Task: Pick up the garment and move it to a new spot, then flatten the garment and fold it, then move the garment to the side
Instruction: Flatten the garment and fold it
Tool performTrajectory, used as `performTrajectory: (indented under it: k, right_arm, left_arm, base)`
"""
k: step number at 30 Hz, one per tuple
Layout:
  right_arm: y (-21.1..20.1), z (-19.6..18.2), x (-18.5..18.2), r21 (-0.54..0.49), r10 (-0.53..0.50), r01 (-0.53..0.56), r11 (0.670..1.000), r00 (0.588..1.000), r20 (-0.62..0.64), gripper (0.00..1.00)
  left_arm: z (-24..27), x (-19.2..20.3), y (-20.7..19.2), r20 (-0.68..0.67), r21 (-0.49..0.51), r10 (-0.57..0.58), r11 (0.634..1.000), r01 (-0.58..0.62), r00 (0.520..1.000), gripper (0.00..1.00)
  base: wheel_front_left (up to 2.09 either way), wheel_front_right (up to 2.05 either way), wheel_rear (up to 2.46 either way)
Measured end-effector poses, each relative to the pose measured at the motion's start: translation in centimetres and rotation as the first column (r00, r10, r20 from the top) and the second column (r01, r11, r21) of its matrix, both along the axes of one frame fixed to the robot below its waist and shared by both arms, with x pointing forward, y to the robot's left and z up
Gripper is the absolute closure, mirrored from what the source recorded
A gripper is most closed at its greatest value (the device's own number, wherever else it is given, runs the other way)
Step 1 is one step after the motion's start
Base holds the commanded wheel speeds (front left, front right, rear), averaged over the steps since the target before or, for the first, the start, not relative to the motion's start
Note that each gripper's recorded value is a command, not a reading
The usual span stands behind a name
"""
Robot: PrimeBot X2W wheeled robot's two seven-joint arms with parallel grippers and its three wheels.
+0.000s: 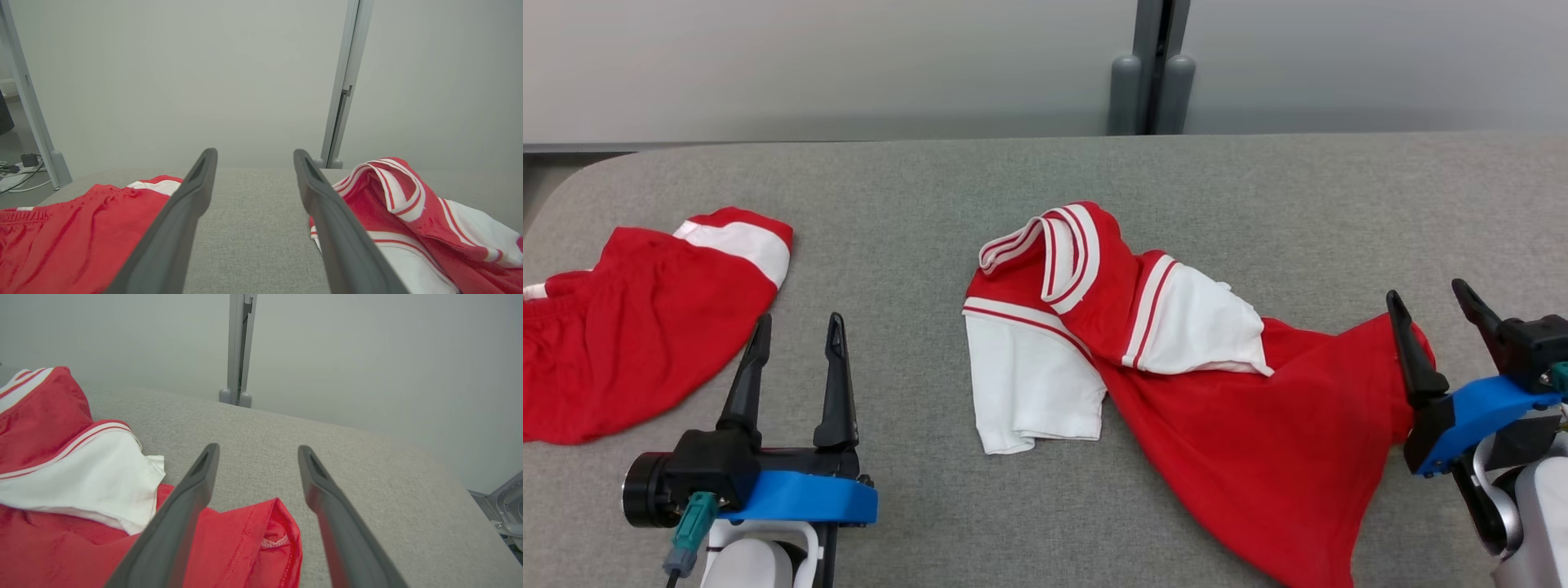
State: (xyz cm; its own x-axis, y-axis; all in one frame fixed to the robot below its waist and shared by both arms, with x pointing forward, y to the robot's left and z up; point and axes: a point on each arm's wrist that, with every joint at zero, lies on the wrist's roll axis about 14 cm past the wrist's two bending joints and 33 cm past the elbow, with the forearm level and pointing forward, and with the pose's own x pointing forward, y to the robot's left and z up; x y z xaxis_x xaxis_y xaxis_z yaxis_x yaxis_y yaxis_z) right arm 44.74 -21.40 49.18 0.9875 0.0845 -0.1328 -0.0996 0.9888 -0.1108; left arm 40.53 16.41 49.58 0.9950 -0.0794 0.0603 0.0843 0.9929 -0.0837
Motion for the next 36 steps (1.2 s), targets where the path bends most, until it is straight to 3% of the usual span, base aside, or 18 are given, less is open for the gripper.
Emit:
performTrajectory:
  k: [6, 14, 17, 18, 20, 25, 30, 36]
  right_arm:
    - [-1.5, -4.9, 1.4, -0.013, -0.043, 0.041, 0.999, 0.991, -0.130, 0.00]
    - [-3.6, -11.7, -0.2, -0.041, -0.109, 0.101, 0.994, 0.936, -0.335, 0.00]
    - [-3.0, -12.7, -0.2, -0.019, -0.106, 0.107, 0.994, 0.928, -0.357, 0.00]
    - [-2.9, -12.7, 0.0, -0.011, -0.106, 0.109, 0.994, 0.928, -0.358, 0.04]
    - [-2.4, -12.8, 0.3, -0.007, -0.097, 0.101, 0.995, 0.927, -0.362, 1.00]
    - [-1.2, -10.9, 2.4, 0.042, -0.079, 0.096, 0.995, 0.951, -0.298, 1.00]
    - [-1.7, -3.9, 7.2, 0.033, -0.068, 0.071, 0.997, 0.995, -0.068, 1.00]
    - [-1.0, 3.6, 10.5, 0.039, -0.041, 0.036, 0.999, 0.990, 0.135, 1.00]
  left_arm:
    - [-0.7, 0.6, 0.7, -0.018, 0.003, 0.019, 1.000, -0.019, 1.000, 0.00]
    - [-1.5, 0.7, 1.3, -0.042, 0.006, 0.034, 0.999, -0.034, 0.999, 0.00]
    - [-1.5, 0.8, 1.3, -0.041, 0.006, 0.035, 0.999, -0.034, 0.999, 0.00]
    - [-1.5, 0.8, 1.3, -0.041, 0.007, 0.035, 0.999, -0.035, 0.999, 0.00]
    - [-1.5, 0.9, 1.3, -0.039, 0.007, 0.036, 0.999, -0.035, 0.999, 0.00]
    - [-1.3, 0.9, 1.2, -0.037, 0.006, 0.031, 1.000, -0.031, 0.999, 0.00]
    - [-1.0, 0.8, 1.2, -0.029, 0.010, 0.031, 0.999, -0.031, 0.999, 0.00]
    - [-0.7, 0.6, 1.4, -0.020, 0.012, 0.035, 0.999, -0.035, 0.999, 0.00]
  base:
    - [0.00, 0.00, 0.00]
    - [0.00, 0.00, 0.00]
    - [0.00, 0.00, 0.00]
    - [0.00, 0.00, 0.00]
    - [0.00, 0.00, 0.00]
    - [0.00, 0.00, 0.00]
    - [0.00, 0.00, 0.00]
    - [0.00, 0.00, 0.00]
